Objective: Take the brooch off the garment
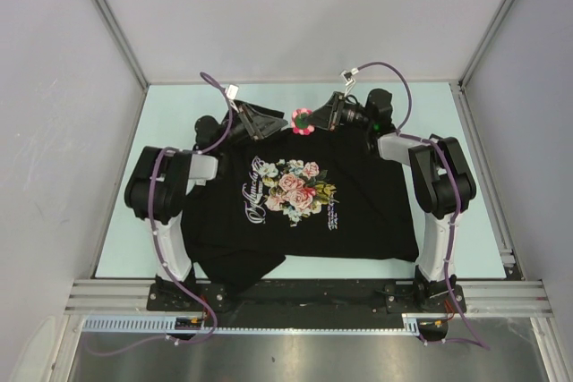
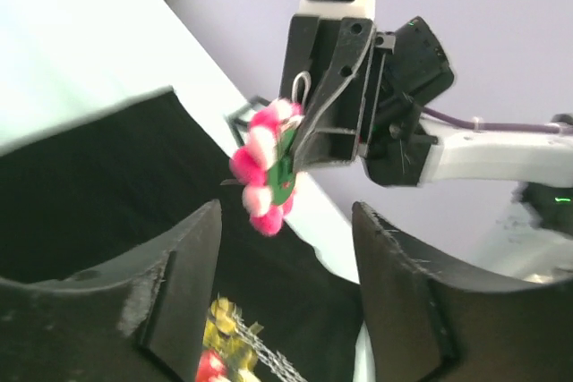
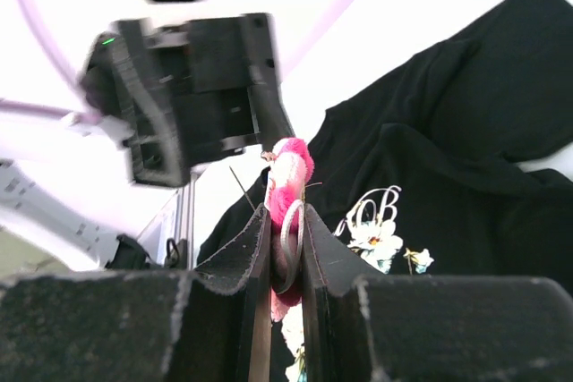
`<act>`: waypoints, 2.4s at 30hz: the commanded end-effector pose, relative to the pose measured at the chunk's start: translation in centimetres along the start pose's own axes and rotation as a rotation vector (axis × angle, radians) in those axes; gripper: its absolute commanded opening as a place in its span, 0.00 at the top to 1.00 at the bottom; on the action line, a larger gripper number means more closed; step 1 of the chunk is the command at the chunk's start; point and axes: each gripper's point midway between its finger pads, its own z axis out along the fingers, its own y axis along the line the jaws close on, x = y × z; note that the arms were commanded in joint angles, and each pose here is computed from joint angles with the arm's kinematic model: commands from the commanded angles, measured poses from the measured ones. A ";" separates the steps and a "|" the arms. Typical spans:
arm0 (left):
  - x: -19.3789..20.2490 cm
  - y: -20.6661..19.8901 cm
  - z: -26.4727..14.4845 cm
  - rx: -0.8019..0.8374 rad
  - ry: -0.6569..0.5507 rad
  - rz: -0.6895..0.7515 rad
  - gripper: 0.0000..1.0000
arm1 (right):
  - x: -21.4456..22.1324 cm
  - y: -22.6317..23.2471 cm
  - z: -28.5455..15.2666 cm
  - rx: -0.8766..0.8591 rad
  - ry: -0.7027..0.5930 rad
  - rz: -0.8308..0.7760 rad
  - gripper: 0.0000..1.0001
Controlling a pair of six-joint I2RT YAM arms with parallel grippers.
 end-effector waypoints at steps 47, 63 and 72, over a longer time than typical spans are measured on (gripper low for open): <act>-0.2 -2.3 4.1 -0.033 -0.161 0.257 0.48 | -1.6 1.9 -0.4 0.043 -0.102 -0.074 1.00; -0.8 -2.2 4.2 -0.045 -0.195 0.243 0.56 | -1.2 1.9 0.2 0.060 -0.083 -0.094 1.00; -0.9 -2.1 4.5 -0.051 -0.201 0.240 0.57 | -1.0 2.1 0.5 0.068 -0.075 -0.107 1.00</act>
